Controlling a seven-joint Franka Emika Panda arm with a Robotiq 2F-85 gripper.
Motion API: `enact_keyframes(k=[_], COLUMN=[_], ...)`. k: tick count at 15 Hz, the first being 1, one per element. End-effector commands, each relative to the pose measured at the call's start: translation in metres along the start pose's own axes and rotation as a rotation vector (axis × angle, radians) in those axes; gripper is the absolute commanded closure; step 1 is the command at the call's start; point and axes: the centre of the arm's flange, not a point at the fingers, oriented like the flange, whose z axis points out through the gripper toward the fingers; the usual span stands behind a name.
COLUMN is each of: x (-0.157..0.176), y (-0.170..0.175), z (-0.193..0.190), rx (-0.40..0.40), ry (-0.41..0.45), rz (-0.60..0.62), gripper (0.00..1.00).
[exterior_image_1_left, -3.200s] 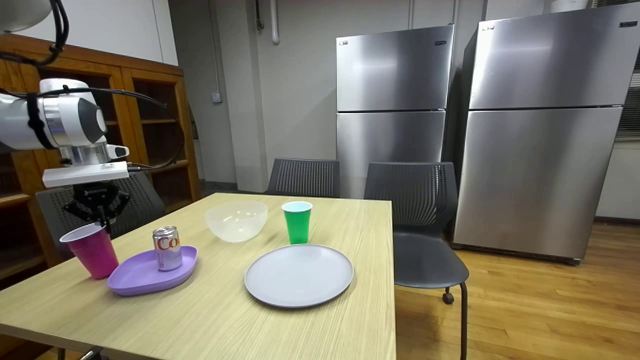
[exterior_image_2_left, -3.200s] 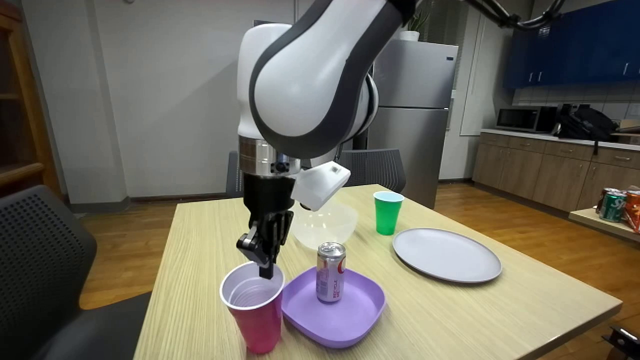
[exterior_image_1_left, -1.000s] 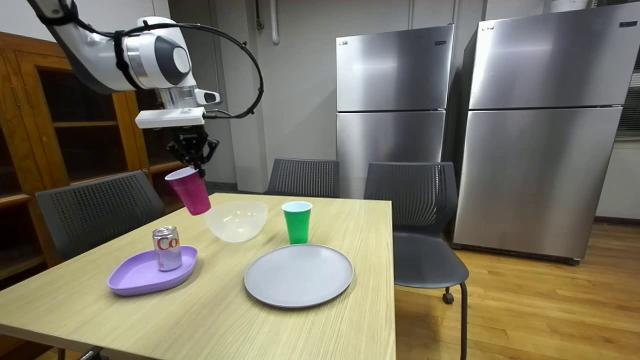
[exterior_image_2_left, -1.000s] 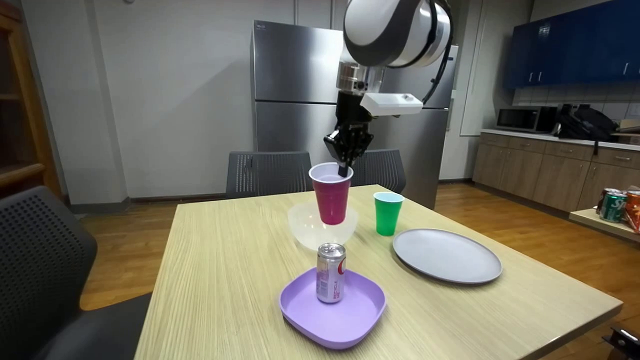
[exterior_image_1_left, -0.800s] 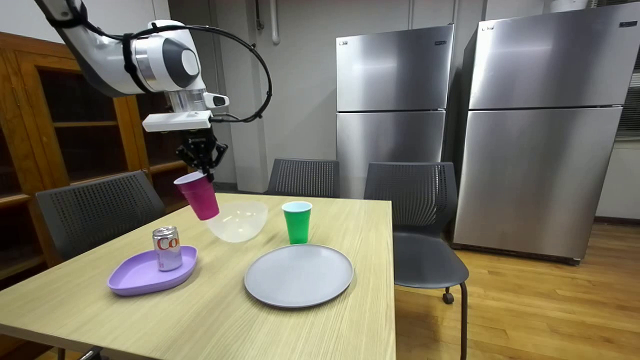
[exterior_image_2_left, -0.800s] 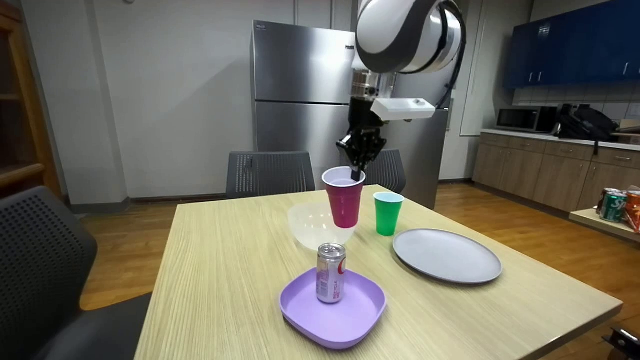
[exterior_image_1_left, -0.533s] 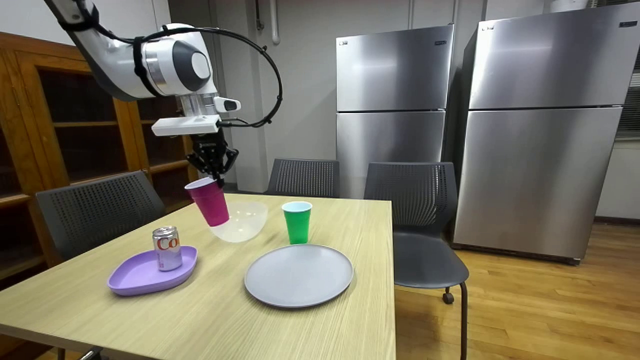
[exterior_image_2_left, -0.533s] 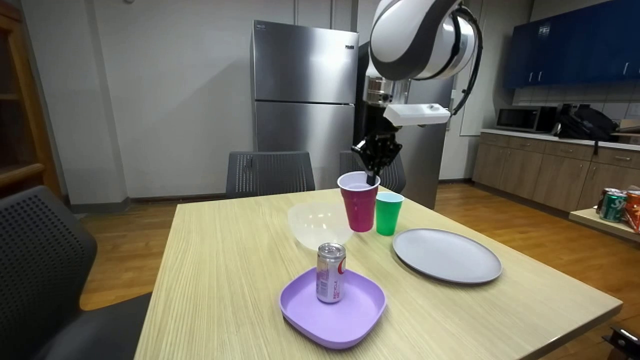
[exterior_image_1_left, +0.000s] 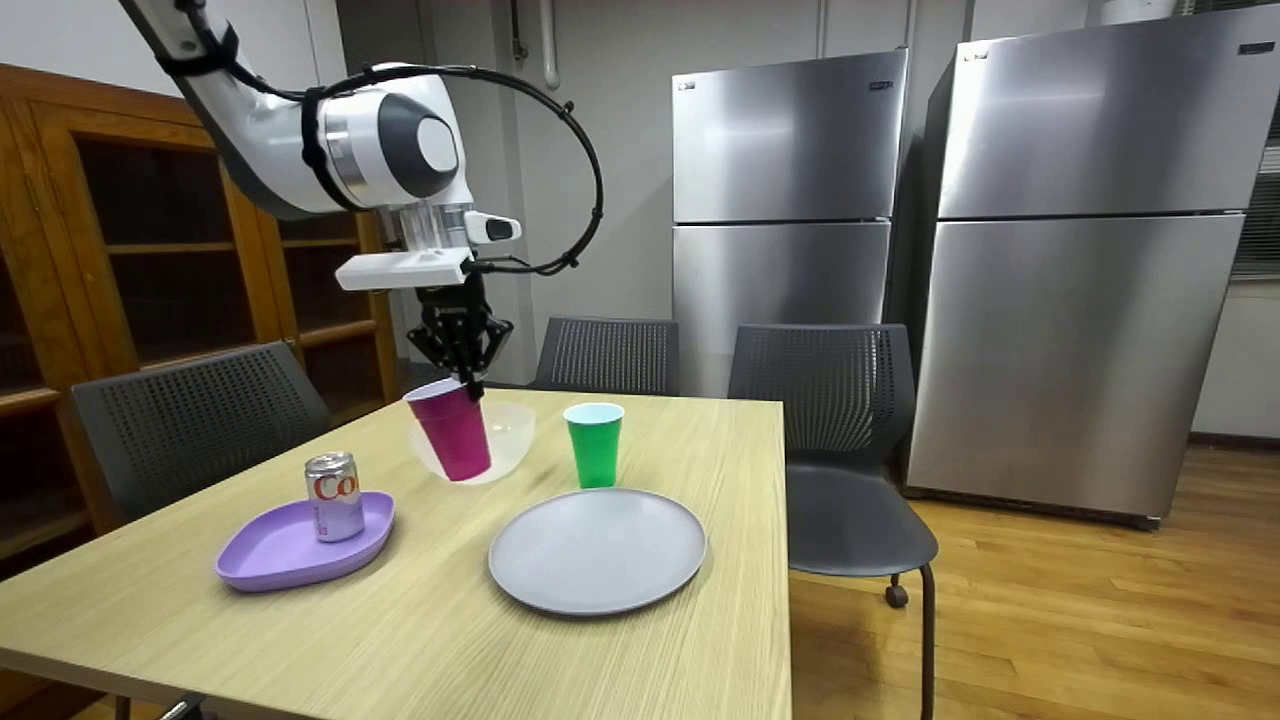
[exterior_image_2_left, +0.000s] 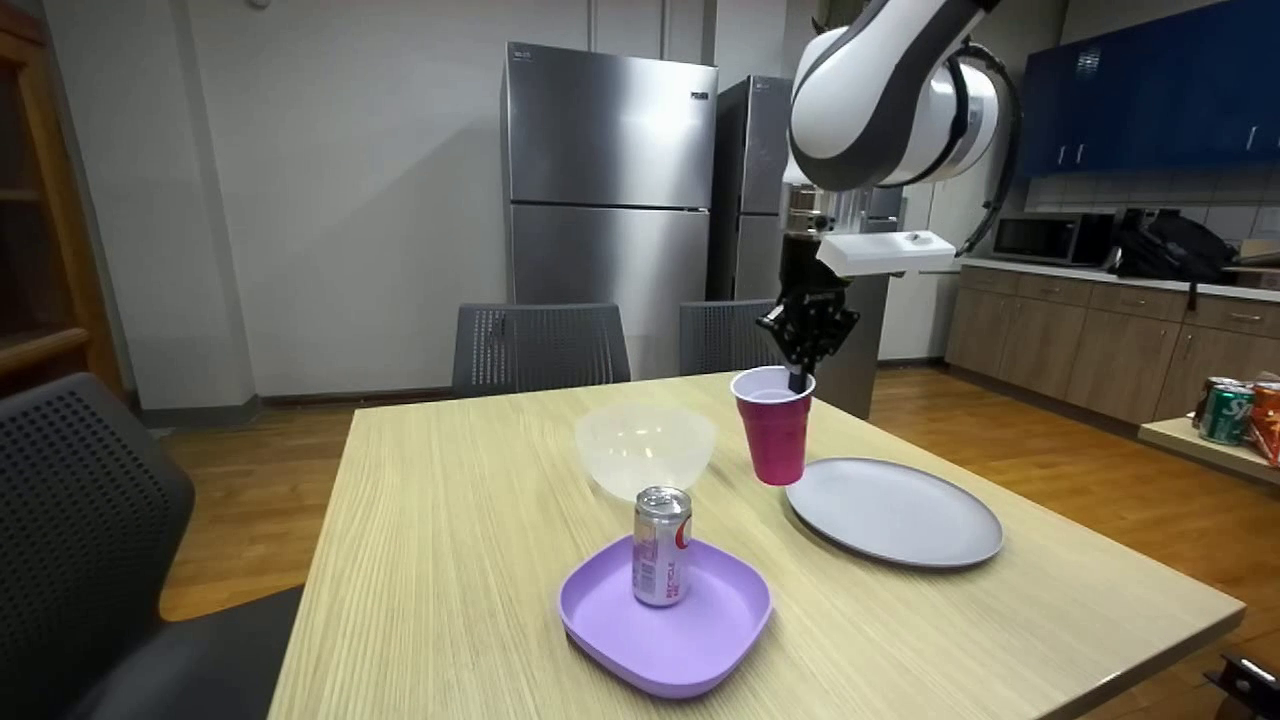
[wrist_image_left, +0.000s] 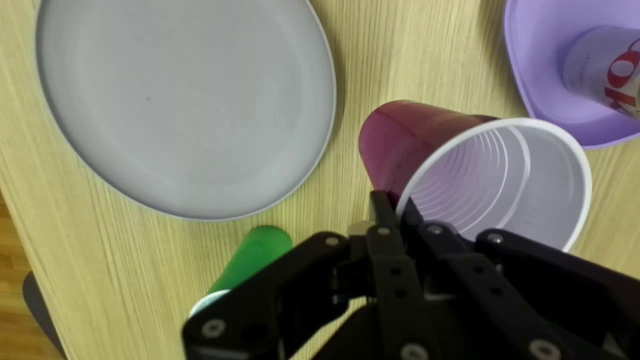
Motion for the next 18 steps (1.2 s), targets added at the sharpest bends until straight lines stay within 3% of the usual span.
enact_keyframes(k=[1,10,18], x=[-0.016,-0.039,-0.062], y=[0.021,0.079,0.107], z=[0.001,0.021,0.04], rx=[-0.017,-0.017,0.016], ry=[-0.018,-0.019,0.023], rz=[0.021,0.094,0.145], gripper=[0.99,0.99,0.99])
